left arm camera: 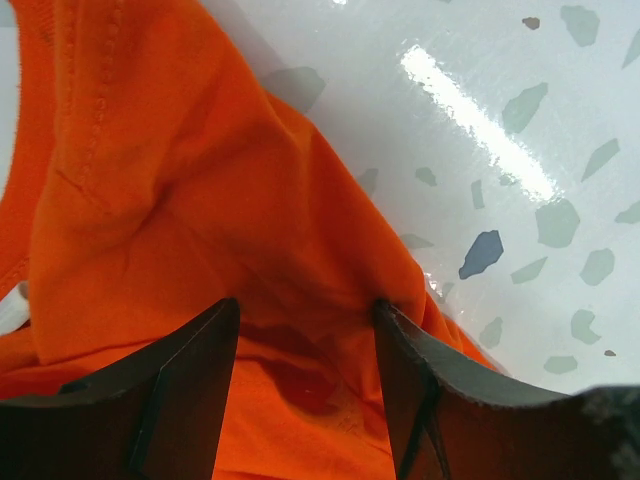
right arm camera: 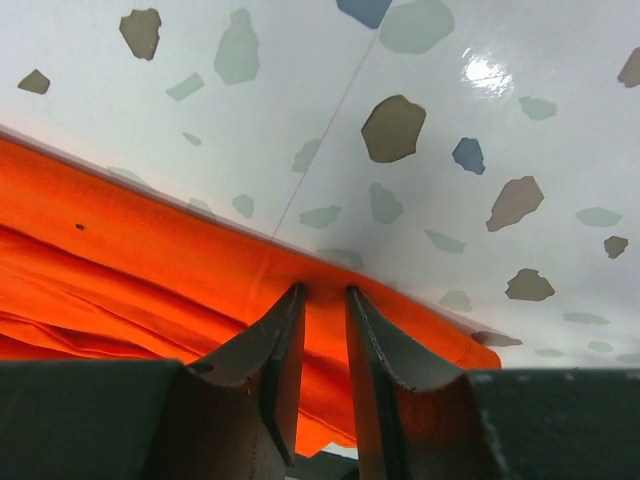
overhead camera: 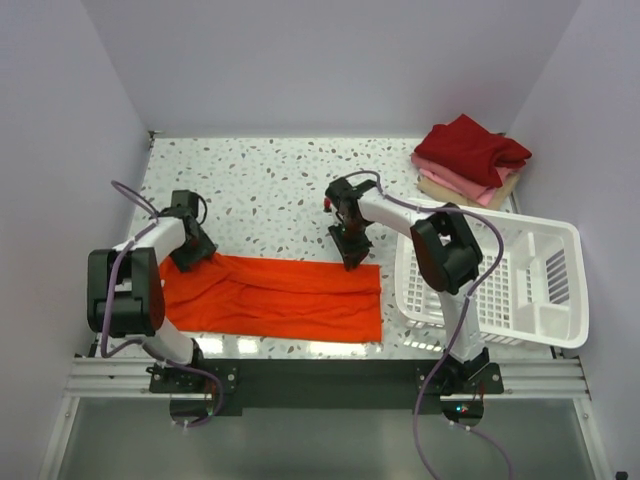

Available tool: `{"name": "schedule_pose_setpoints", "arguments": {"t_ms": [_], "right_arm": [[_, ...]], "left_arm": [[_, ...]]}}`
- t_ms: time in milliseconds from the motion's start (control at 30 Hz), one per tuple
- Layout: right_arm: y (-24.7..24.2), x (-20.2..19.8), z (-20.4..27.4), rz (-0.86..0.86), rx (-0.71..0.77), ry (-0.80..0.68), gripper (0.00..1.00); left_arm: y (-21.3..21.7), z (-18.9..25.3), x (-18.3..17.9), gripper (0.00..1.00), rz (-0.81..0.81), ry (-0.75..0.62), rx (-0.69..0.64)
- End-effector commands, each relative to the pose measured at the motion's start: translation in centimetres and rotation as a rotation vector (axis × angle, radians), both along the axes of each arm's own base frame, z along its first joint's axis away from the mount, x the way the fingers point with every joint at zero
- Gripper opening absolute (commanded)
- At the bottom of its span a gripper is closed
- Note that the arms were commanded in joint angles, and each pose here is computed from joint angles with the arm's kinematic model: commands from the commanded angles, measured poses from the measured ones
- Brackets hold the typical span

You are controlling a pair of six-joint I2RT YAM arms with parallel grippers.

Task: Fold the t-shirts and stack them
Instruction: Fold the tshirt

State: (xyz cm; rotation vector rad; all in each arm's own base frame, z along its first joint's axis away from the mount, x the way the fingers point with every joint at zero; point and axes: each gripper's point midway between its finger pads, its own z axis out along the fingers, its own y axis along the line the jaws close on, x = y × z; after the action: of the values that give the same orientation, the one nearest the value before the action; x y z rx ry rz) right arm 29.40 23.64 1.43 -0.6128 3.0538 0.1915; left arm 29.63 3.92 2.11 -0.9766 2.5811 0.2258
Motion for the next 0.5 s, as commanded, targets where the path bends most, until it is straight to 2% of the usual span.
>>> {"name": "schedule_pose_setpoints", "arguments": {"t_ms": [0, 300, 467], "right_arm": [[-1.5, 1.6, -2.7, -0.066, -0.053, 0.002, 0.27], [-5.2, 8.0, -2.1, -0.251, -0.117, -0.090, 0.27], [-5.7, 11.2, -1.7, -0.288, -0.161, -0.137, 0.27]], "left_arm": [[-0.1, 0.0, 2.6, 0.61, -0.030, -0.051, -0.019], [-1.1, -0.9, 8.6, 0.58, -0.118, -0.079, -0.036], [-2.4, 0.5, 14.1, 0.58, -0.173, -0.150, -0.052]]}}
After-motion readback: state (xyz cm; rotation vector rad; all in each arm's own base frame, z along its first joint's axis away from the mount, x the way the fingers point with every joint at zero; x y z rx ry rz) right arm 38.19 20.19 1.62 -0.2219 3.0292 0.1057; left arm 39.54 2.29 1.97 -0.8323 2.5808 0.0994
